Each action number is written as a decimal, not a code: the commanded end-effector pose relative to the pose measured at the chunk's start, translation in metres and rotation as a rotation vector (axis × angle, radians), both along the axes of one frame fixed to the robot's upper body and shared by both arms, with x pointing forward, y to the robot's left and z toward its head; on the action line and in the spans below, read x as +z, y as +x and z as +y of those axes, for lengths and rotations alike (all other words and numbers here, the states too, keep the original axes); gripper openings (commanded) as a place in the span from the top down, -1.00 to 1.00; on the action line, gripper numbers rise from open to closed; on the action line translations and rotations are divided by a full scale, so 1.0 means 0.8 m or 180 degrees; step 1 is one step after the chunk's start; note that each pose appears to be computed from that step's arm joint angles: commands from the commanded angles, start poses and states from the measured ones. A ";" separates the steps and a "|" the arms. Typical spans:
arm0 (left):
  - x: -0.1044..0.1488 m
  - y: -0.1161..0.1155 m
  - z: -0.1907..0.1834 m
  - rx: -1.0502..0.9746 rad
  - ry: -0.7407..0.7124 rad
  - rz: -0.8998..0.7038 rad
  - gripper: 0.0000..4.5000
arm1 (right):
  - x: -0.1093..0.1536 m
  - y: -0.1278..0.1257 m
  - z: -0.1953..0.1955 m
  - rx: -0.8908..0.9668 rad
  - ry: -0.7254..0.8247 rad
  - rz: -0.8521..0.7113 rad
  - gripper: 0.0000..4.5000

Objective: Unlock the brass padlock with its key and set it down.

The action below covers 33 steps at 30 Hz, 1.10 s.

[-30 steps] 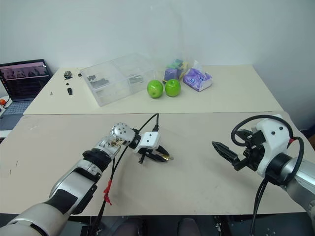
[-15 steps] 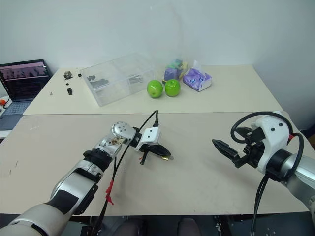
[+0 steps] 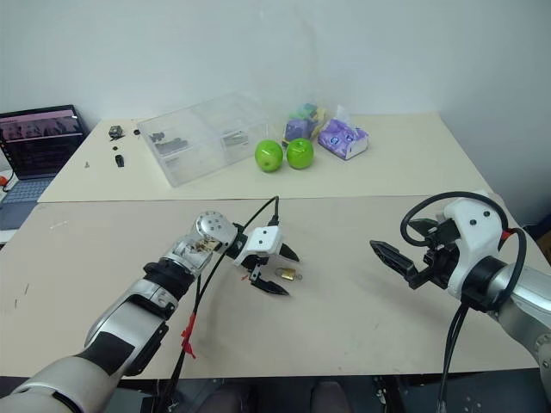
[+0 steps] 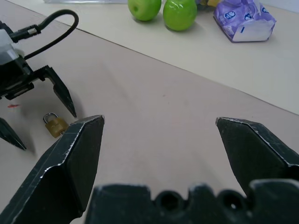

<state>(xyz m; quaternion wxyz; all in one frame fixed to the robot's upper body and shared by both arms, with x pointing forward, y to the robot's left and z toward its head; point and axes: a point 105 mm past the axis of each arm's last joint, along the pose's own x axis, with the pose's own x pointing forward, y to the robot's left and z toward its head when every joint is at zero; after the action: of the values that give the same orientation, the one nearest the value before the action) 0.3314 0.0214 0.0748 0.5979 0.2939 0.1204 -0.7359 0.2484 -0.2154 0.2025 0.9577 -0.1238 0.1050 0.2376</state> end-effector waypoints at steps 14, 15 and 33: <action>-0.006 0.001 0.000 -0.0077 0.0223 0.0010 -0.44 | 0.015 0.000 0.003 0.0013 -0.0049 -0.0225 -1.00; -0.004 0.000 -0.001 -0.0089 0.0207 0.0016 -0.29 | 0.015 0.001 0.002 0.0009 -0.0049 -0.0233 -1.00; 0.103 0.018 -0.028 0.0051 -0.0701 -0.0115 0.64 | 0.014 0.003 0.020 0.0363 -0.0477 -0.0199 -1.00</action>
<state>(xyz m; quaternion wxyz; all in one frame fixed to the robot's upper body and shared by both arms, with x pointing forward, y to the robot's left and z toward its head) 0.3413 0.0035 0.1218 0.6238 0.2489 0.0764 -0.7369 0.2497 -0.2021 0.1964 0.9375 -0.1696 0.1235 0.2777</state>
